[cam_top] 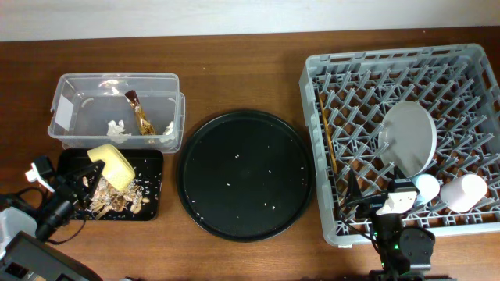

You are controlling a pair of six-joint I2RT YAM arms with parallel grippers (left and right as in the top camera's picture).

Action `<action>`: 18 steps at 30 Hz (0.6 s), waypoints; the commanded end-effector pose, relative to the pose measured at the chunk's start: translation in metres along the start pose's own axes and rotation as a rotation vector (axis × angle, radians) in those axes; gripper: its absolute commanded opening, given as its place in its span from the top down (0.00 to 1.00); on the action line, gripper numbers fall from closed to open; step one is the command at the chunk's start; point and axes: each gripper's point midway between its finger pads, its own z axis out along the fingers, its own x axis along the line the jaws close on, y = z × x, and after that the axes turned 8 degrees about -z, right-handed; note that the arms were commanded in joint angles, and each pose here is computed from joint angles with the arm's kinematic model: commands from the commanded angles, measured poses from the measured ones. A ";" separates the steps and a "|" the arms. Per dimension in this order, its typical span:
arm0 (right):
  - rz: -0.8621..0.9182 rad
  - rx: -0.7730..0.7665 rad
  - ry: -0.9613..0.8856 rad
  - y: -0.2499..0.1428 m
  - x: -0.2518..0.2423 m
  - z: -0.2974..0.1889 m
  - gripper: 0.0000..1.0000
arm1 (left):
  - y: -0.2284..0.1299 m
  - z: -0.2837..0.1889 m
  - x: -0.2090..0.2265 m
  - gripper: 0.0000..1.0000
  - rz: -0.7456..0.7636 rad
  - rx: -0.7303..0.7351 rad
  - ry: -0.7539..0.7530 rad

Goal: Sort waste into correct bins and load items into the dishwasher rack
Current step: 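Tip the yellow bowl to empty scraps onto the black tray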

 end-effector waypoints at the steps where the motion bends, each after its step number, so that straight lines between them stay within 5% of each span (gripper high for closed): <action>1: 0.000 0.002 0.009 -0.002 0.002 0.000 0.02 | 0.002 -0.001 -0.004 1.00 0.010 -0.015 -0.050; 2: 0.000 0.002 0.009 -0.002 0.002 0.000 0.02 | 0.005 -0.001 -0.002 1.00 0.095 -0.017 -0.043; 5: 0.000 0.003 0.009 -0.002 0.002 0.000 0.02 | 0.001 0.002 -0.007 1.00 -0.027 -0.009 -0.076; 6: 0.000 0.002 0.009 -0.002 0.002 0.000 0.02 | 0.005 0.003 -0.003 1.00 0.068 -0.004 -0.054; 7: 0.000 0.002 0.009 -0.002 0.002 0.000 0.02 | 0.000 0.004 -0.002 1.00 -0.080 0.007 -0.054; 8: 0.000 0.002 0.009 -0.002 0.002 0.000 0.02 | -0.004 0.009 -0.002 1.00 0.084 0.024 -0.052; 9: 0.000 0.002 0.009 -0.002 0.002 0.000 0.02 | -0.012 0.013 0.007 1.00 -0.027 0.059 -0.001; 11: 0.000 0.002 0.009 -0.002 0.002 0.000 0.02 | -0.023 0.023 -0.001 1.00 0.037 0.095 -0.039; 18: 0.000 0.003 0.009 -0.002 0.002 0.000 0.02 | -0.122 0.091 -0.049 1.00 0.293 0.497 -0.133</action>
